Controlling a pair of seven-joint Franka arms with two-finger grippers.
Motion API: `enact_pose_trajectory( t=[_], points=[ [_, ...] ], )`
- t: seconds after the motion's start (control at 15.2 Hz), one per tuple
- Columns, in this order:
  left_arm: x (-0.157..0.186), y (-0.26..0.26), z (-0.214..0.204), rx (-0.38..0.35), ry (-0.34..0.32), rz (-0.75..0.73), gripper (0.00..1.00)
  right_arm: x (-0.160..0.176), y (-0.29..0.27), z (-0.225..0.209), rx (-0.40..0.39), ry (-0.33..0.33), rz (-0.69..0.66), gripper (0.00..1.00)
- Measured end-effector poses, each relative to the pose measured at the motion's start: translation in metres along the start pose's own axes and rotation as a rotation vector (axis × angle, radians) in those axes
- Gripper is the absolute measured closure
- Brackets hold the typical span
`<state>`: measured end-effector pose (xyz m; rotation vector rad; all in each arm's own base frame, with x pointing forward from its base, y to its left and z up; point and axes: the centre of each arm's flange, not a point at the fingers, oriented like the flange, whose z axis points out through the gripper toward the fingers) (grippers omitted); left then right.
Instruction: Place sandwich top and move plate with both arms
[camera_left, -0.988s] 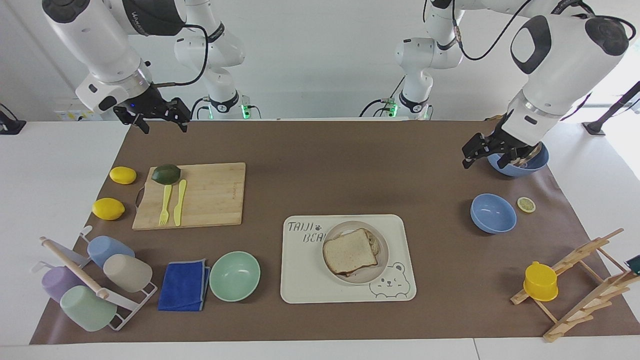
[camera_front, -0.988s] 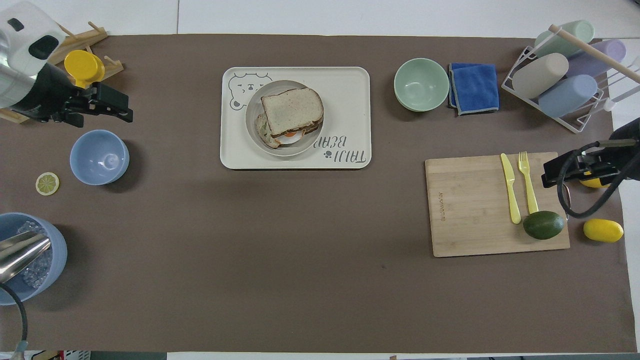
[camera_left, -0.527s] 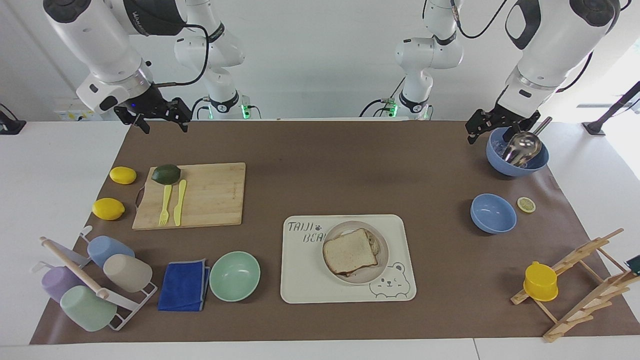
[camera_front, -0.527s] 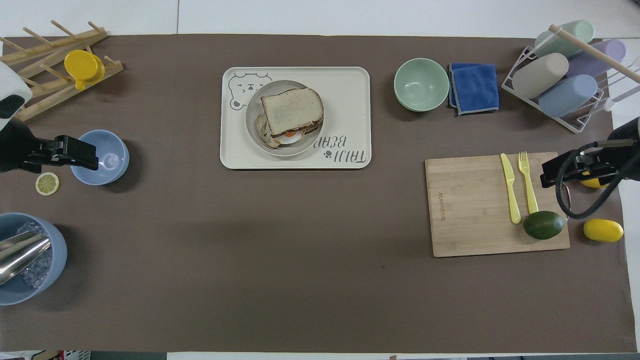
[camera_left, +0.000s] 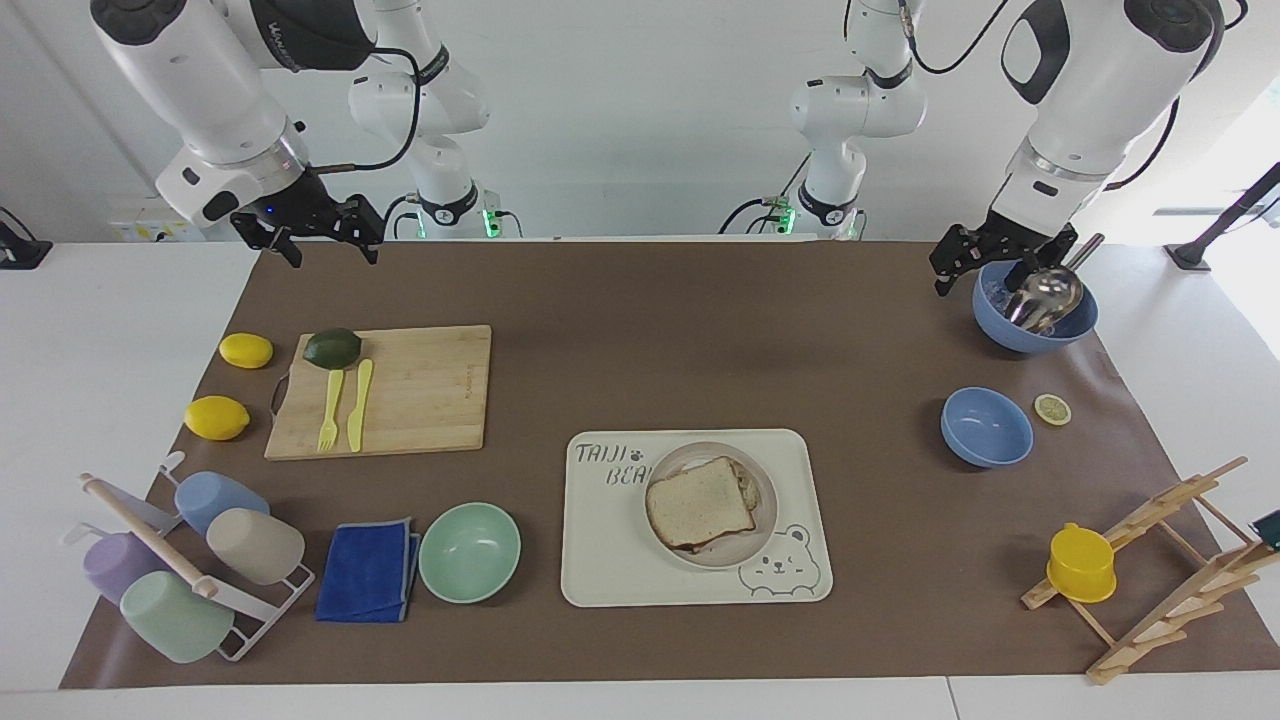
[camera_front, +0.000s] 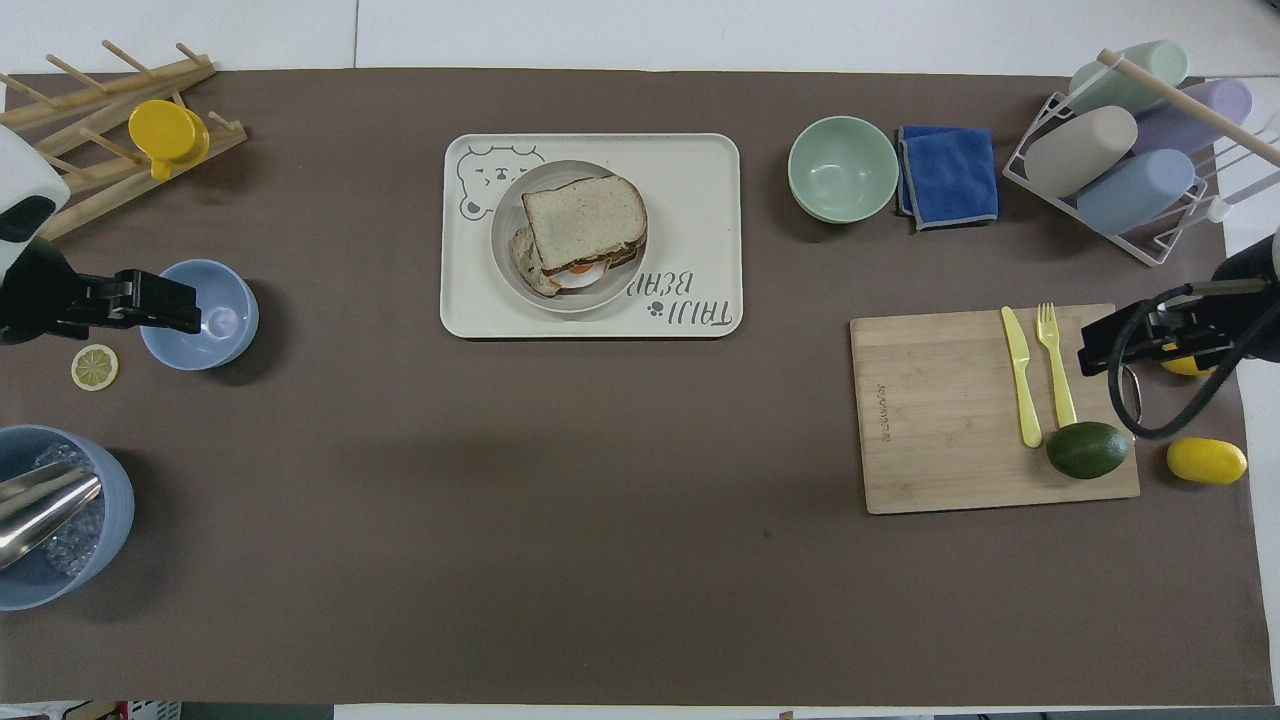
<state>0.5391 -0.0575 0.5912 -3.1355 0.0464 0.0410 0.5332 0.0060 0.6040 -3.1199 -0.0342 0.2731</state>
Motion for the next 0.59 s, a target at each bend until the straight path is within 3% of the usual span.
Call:
enact_pose_trajectory(
  t=[0.13, 0.59],
  points=[
    [-0.004, 0.002, 0.001, 0.002, -0.023, 0.005, 0.00, 0.000, -0.001, 0.000, 0.000, 0.001, -0.001, 0.00],
    [-0.010, 0.001, -0.010, 0.001, -0.006, 0.002, 0.00, 0.001, -0.002, -0.004, -0.001, 0.020, -0.004, 0.00]
  ],
)
